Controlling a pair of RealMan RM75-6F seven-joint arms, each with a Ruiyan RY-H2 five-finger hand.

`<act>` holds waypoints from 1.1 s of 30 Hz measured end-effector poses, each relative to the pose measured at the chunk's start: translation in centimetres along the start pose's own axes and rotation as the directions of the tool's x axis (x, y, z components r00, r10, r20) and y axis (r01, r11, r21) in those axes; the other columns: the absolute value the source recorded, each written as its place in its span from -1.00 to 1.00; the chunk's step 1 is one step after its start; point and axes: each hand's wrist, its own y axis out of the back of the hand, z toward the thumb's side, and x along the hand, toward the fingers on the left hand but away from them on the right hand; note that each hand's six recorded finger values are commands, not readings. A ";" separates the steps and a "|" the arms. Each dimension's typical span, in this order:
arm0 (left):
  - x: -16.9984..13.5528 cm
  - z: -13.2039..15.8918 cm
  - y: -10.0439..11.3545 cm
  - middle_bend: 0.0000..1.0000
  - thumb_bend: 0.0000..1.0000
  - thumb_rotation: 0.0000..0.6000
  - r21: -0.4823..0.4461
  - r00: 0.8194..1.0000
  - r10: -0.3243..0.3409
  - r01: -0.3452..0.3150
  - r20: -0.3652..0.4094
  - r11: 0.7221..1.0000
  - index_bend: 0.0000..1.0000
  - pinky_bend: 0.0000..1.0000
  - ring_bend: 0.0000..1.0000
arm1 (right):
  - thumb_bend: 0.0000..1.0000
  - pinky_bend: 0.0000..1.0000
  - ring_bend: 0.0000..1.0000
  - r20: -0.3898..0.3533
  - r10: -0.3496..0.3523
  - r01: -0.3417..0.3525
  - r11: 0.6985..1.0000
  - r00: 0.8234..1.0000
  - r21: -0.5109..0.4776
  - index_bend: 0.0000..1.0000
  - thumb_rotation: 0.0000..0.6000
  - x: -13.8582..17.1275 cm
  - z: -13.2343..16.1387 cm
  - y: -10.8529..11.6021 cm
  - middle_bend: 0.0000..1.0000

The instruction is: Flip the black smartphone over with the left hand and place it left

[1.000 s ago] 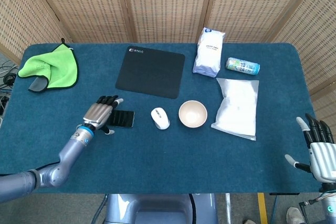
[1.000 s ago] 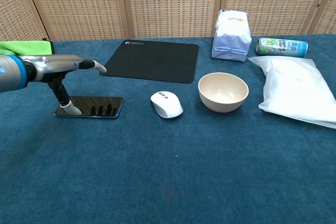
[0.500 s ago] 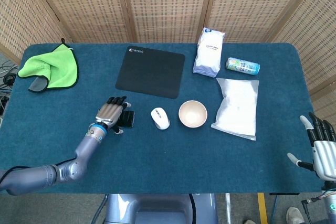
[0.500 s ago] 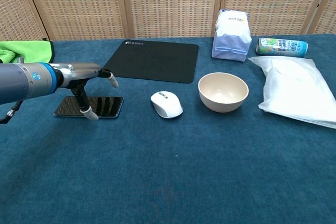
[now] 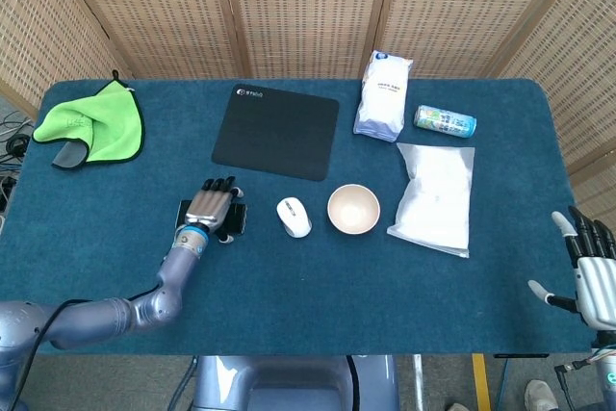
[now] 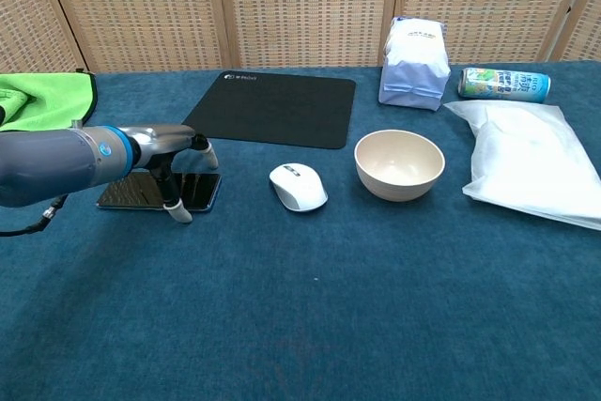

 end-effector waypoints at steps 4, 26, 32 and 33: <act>0.2 0.4 0.0 -1.00 -0.88 1.00 -0.025 1.000 0.002 -0.002 -0.008 1.000 -0.32 -1.00 -1.00 | -1.00 -1.00 -1.00 0.006 0.004 -0.004 1.000 1.000 0.000 -1.00 1.00 -0.1 -0.2 -0.1 -1.00; -0.3 1.4 1.0 -1.00 -0.80 1.00 -0.058 0.997 0.076 -0.076 -0.001 0.995 0.28 -1.00 -1.00 | -1.00 -1.00 -1.00 0.008 0.012 -0.012 1.000 1.000 -0.008 -1.00 1.00 -0.1 -0.3 -0.2 -1.00; -1.2 1.2 2.6 -1.00 -0.80 1.00 -0.138 0.995 0.099 -0.095 0.025 0.986 0.28 -1.00 -1.00 | -1.00 -1.00 -1.00 0.008 0.013 -0.013 1.000 1.000 -0.009 -1.00 1.00 -0.1 -0.2 -0.2 -1.00; -1.4 1.1 3.0 -1.00 -0.80 1.00 -0.156 0.994 0.107 -0.101 0.031 0.983 0.28 -1.00 -1.00 | -1.00 -1.00 -1.00 0.008 0.013 -0.013 1.000 1.000 -0.008 -1.00 1.00 -0.1 -0.2 -0.3 -1.00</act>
